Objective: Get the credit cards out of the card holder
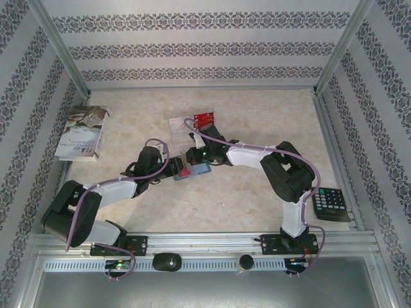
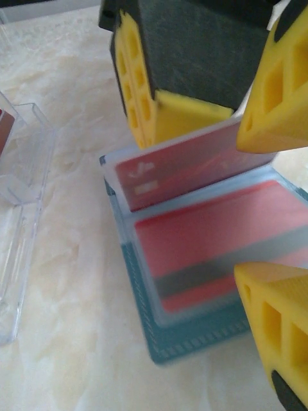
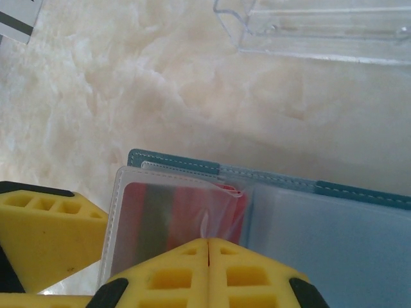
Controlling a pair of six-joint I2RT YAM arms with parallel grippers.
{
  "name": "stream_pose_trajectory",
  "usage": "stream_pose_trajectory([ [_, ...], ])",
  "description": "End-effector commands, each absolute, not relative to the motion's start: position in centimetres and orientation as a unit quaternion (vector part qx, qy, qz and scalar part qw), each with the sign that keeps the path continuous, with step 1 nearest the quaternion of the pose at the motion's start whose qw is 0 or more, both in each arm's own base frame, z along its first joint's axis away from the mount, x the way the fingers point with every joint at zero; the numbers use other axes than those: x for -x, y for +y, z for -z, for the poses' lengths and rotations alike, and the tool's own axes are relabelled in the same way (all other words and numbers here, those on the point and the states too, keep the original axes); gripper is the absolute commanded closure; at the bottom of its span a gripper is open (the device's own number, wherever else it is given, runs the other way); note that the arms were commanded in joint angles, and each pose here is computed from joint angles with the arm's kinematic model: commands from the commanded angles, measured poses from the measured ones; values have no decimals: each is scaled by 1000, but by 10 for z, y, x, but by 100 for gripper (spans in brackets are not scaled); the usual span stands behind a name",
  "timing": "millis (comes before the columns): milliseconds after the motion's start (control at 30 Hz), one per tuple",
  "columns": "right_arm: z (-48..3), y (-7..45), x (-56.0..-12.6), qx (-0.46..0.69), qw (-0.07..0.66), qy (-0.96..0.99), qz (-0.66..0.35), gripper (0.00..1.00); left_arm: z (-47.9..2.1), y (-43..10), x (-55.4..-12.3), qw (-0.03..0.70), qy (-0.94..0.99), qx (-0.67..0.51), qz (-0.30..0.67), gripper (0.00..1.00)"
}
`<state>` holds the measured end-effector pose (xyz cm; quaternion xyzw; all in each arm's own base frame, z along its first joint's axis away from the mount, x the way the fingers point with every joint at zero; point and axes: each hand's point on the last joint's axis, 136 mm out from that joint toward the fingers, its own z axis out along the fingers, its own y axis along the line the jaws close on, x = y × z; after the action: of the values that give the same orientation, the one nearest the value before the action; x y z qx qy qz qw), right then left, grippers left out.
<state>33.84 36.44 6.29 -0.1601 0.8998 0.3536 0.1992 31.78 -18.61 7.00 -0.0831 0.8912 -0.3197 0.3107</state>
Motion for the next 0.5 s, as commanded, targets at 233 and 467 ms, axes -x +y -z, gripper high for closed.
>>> stream_pose_trajectory([
  [233, -81, 365, -345, 131, 222, 885, -389, 100, -69, -166, -312, 323, 909, 93, 245, 65],
  [467, -81, 368, -346, 128, 222, 882, -395, 100, -66, -175, -312, 312, 917, 73, 238, 82],
])
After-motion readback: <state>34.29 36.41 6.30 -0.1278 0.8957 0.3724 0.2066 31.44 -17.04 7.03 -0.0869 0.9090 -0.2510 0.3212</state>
